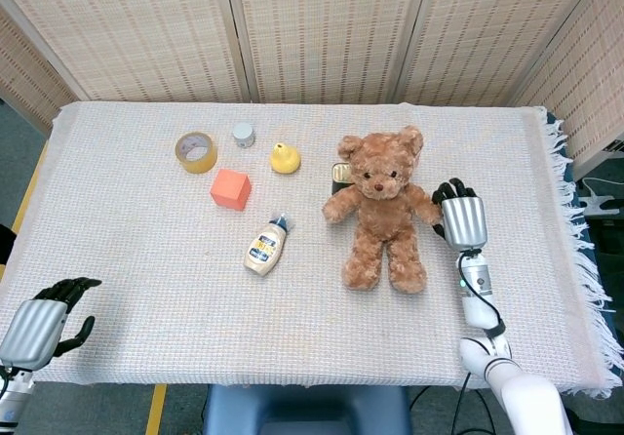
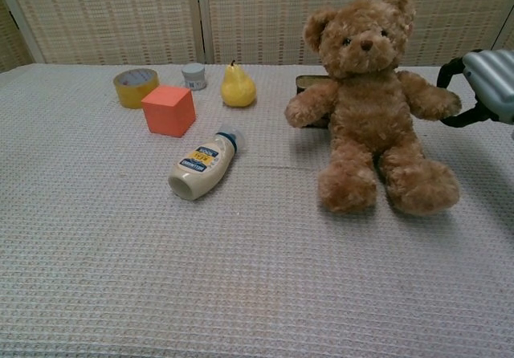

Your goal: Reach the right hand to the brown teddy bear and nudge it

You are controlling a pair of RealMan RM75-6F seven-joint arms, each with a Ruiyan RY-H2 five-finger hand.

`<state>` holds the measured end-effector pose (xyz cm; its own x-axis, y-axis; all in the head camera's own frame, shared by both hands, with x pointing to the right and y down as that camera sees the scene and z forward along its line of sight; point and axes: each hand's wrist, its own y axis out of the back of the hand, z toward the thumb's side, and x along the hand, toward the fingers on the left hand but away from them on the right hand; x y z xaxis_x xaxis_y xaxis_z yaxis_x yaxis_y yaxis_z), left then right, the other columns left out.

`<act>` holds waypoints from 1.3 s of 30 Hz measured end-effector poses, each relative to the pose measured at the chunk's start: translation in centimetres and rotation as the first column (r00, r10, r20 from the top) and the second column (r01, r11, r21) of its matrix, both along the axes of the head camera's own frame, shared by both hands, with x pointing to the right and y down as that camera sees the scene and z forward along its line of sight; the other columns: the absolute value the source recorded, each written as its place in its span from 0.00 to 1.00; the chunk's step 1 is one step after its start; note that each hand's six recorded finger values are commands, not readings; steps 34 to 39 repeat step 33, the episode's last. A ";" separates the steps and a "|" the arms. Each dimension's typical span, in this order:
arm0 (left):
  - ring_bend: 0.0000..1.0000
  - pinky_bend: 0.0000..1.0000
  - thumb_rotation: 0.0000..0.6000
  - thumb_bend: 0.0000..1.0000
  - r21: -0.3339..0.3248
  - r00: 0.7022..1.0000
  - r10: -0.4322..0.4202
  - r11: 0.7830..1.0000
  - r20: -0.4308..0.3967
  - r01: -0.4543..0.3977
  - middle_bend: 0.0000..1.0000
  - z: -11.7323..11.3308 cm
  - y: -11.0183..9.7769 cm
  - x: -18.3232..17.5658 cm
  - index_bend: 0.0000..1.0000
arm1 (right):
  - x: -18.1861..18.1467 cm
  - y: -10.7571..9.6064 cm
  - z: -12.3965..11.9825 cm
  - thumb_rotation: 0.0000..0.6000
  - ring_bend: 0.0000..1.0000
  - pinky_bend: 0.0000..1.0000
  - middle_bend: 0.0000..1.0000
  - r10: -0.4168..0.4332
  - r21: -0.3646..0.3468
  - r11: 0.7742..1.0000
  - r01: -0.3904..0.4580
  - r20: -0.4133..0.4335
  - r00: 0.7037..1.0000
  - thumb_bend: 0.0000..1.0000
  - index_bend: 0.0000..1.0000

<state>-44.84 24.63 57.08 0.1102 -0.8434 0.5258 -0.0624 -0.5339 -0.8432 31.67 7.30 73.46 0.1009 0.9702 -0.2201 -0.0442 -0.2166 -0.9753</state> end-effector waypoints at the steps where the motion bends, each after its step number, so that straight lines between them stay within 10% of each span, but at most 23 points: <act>1: 0.23 0.38 1.00 0.42 -0.001 1.000 0.000 1.000 0.001 0.000 0.24 0.0 0.0 0.0 0.24 | 0.0 0.0 0.0 1.00 0.22 0.47 0.39 -0.001 0.000 1.000 0.001 0.006 1.000 0.21 0.46; 9: 0.23 0.38 1.00 0.42 -0.003 1.000 0.002 1.000 0.003 -0.002 0.24 0.1 0.0 0.0 0.24 | 0.3 0.5 -0.2 1.00 0.00 0.18 0.06 -0.011 -0.043 0.999 0.016 0.119 0.993 0.18 0.00; 18: 0.23 0.38 1.00 0.42 -0.004 1.000 0.000 1.000 0.001 0.000 0.25 0.1 0.0 0.1 0.24 | 1.0 4.2 -2.8 1.00 0.00 0.15 0.02 -0.019 -0.168 0.984 0.060 0.236 0.972 0.16 0.00; 24: 0.23 0.38 1.00 0.42 -0.006 1.000 -0.002 1.000 0.008 0.002 0.26 0.1 0.1 0.0 0.24 | 3.1 9.3 -8.9 1.00 0.00 0.16 0.02 0.027 -0.282 0.958 0.045 0.248 0.968 0.16 0.00; 31: 0.23 0.38 1.00 0.42 -0.002 1.000 0.004 1.000 0.010 -0.004 0.26 0.0 0.2 0.2 0.24 | 6.5 13.4 -14.9 1.00 0.00 0.16 0.02 0.095 -0.237 0.970 -0.058 0.147 0.985 0.16 0.00; 39: 0.23 0.38 1.00 0.42 -0.001 1.000 0.005 1.000 0.013 -0.005 0.26 0.0 0.2 0.2 0.24 | 7.5 14.5 -15.4 1.00 0.00 0.16 0.02 0.090 -0.214 0.974 -0.068 0.094 0.992 0.16 0.00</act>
